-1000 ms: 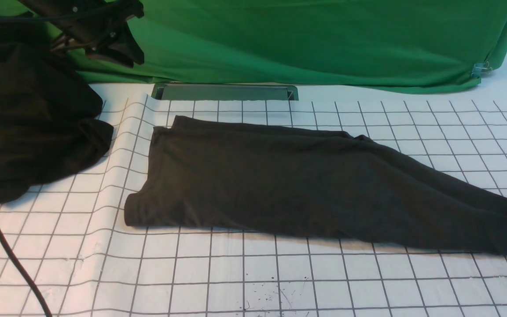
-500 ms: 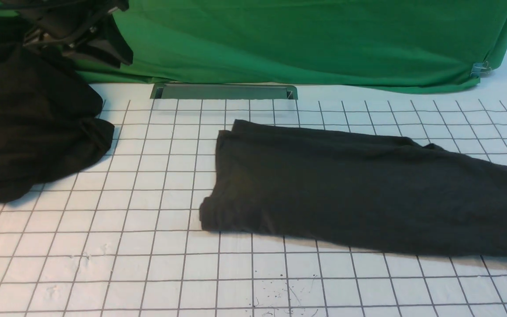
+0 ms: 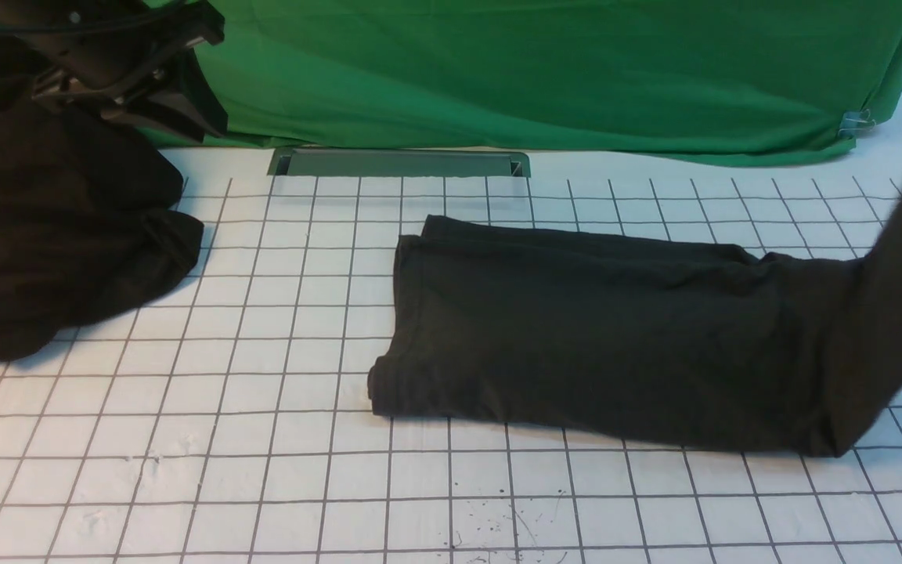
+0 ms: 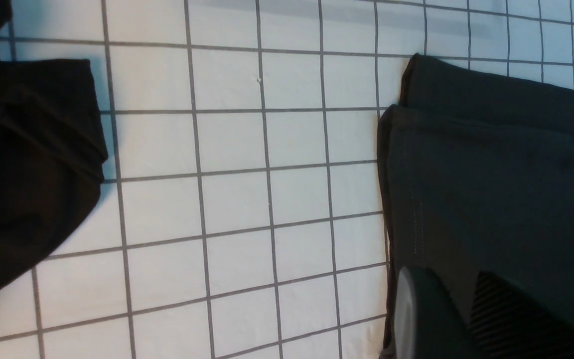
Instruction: Fold a long-sleeved shirt over a white checkered tablecloth.
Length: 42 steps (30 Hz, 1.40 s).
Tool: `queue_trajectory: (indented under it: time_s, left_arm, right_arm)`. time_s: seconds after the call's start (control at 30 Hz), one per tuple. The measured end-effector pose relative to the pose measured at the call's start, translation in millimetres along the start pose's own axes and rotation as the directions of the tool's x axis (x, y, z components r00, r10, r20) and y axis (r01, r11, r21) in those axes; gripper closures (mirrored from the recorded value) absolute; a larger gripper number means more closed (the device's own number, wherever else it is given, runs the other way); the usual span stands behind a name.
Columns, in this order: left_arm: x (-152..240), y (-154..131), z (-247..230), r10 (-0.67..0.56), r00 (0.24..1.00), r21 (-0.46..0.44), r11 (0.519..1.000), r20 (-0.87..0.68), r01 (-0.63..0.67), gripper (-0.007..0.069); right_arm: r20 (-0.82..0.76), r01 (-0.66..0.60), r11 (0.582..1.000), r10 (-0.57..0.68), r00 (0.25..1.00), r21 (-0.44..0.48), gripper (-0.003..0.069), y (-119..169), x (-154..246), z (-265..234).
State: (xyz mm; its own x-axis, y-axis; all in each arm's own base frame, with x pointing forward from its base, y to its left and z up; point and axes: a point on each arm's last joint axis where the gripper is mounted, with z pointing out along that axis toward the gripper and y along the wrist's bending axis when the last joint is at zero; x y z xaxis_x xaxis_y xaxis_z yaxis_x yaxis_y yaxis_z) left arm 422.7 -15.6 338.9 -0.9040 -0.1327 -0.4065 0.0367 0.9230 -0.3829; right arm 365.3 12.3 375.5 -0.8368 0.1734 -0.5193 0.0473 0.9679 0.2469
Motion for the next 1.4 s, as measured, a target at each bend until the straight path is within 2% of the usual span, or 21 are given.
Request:
queue_trajectory:
  time_s: [0.03, 0.1, 0.23, 0.27, 0.3, 0.37, 0.43, 0.47, 0.5, 0.53, 0.57, 0.6, 0.67, 0.73, 0.8, 0.9, 0.97, 1.07, 1.23, 1.33, 1.4]
  left_arm:
    - [0.0, 0.0, 0.0, 0.000, 1.000, 0.000, 1.000, 0.000, 0.000, 0.0477]
    - [-0.1, 0.1, 0.0, 0.000, 1.000, -0.001, 1.000, 0.001, 0.000, 0.0474]
    - [-0.7, 0.3, 0.4, 0.000, 1.000, -0.001, 1.000, 0.006, 0.000, 0.0468]
    - [-0.7, 0.3, 0.4, 0.000, 1.000, -0.001, 1.000, 0.006, 0.000, 0.0468]
    - [-0.7, 0.6, 1.3, -0.001, 1.000, -0.002, 1.000, 0.004, 0.001, 0.0464]
    - [-0.8, 1.2, 2.8, -0.002, 1.000, -0.002, 1.000, 0.002, 0.002, 0.0463]
    - [-1.1, 2.4, 5.7, -0.005, 1.000, -0.002, 1.000, -0.004, 0.005, 0.0463]
    - [-1.2, 4.0, 8.8, -0.008, 1.000, -0.003, 1.000, -0.011, 0.008, 0.0463]
    - [-1.2, 4.0, 8.8, -0.008, 1.000, -0.003, 1.000, -0.011, 0.008, 0.0462]
    - [-1.0, 5.4, 12.2, -0.011, 1.000, -0.004, 1.000, -0.020, 0.011, 0.0459]
    - [-1.0, 5.5, 12.3, -0.011, 1.000, -0.004, 1.000, -0.021, 0.011, 0.0458]
    - [-1.1, 6.1, 13.7, -0.014, 1.000, -0.004, 1.000, -0.024, 0.014, 0.0452]
    - [-1.0, 6.6, 15.1, -0.025, 0.999, -0.005, 1.000, -0.028, 0.025, 0.0443]
    - [-0.9, 6.1, 15.3, -0.047, 0.998, 0.001, 0.999, -0.028, 0.047, 0.0433]
    - [-1.0, 4.0, 13.7, -0.060, 0.998, 0.018, 0.998, -0.025, 0.061, 0.0424]
    - [-1.0, -0.7, 10.3, -0.078, 0.997, 0.055, 0.995, -0.019, 0.079, 0.0410]
    - [3.2, -6.5, 6.4, -0.068, 0.998, 0.075, 0.995, -0.019, 0.069, 0.0401]
    - [17.3, -16.6, 9.0, -0.034, 0.998, 0.082, 0.996, -0.057, 0.038, 0.0391]
    - [51.6, -30.1, 30.0, 0.002, 0.983, 0.086, 0.996, -0.185, 0.014, 0.0389]
    - [65.3, -37.5, 41.2, 0.041, 0.970, 0.094, 0.995, -0.239, -0.019, 0.0388]
    - [81.7, -51.1, 55.7, 0.105, 0.949, 0.098, 0.992, -0.297, -0.079, 0.0388]
  right_arm:
    - [-0.003, 0.010, 1.000, -0.010, 1.000, -0.014, 0.0583, 9.2, 1.5, 2.3]
    - [0.019, 0.065, 0.993, -0.064, 0.998, -0.097, 0.0578, 62.2, 8.9, 23.0]
    - [0.078, 0.140, 0.966, -0.126, 0.989, -0.218, 0.0563, 138.5, 27.9, 66.1]
    - [0.076, 0.144, 0.964, -0.130, 0.989, -0.223, 0.0562, 142.0, 29.9, 66.0]
    - [0.087, 0.172, 0.950, -0.155, 0.984, -0.261, 0.0550, 168.6, 42.1, 86.3]
    - [0.090, 0.196, 0.938, -0.178, 0.980, -0.287, 0.0529, 191.0, 56.2, 111.6]
    - [0.081, 0.214, 0.929, -0.199, 0.977, -0.303, 0.0487, 208.1, 71.1, 134.5]
    - [0.063, 0.223, 0.924, -0.214, 0.975, -0.311, 0.0401, 219.3, 84.4, 153.5]
    - [0.057, 0.224, 0.923, -0.218, 0.974, -0.311, 0.0389, 221.1, 87.5, 158.6]
    - [0.028, 0.217, 0.927, -0.219, 0.975, -0.307, 0.0279, 224.4, 97.2, 176.0]
    - [0.020, 0.212, 0.928, -0.217, 0.976, -0.305, 0.0265, 224.3, 98.9, 179.5]
    - [-0.009, 0.198, 0.934, -0.211, 0.978, -0.296, 0.0161, 223.1, 103.1, 187.0]
    - [-0.060, 0.195, 0.942, -0.219, 0.974, -0.275, 0.0045, 217.5, 104.9, 189.8]
    - [-0.102, 0.212, 0.942, -0.245, 0.964, -0.260, -0.0006, 211.2, 99.8, 180.4]
    - [-0.135, 0.242, 0.938, -0.280, 0.950, -0.249, -0.0020, 203.3, 91.1, 164.3]
    - [-0.157, 0.289, 0.929, -0.329, 0.931, -0.233, 0.0001, 190.2, 73.6, 128.9]
    - [-0.184, 0.351, 0.918, -0.383, 0.905, -0.185, 0.0062, 168.5, 58.8, 80.5]
    - [-0.141, 0.386, 0.913, -0.403, 0.904, -0.132, 0.0099, 144.9, 47.6, 38.4]
    - [-0.085, 0.380, 0.923, -0.384, 0.920, -0.053, 0.0065, 105.7, 54.3, -18.4]
    - [-0.108, 0.376, 0.927, -0.375, 0.920, -0.021, 0.0040, 91.0, 65.8, -26.1]
    - [-0.186, 0.384, 0.922, -0.372, 0.910, 0.037, 0.0025, 72.2, 88.4, -19.8]
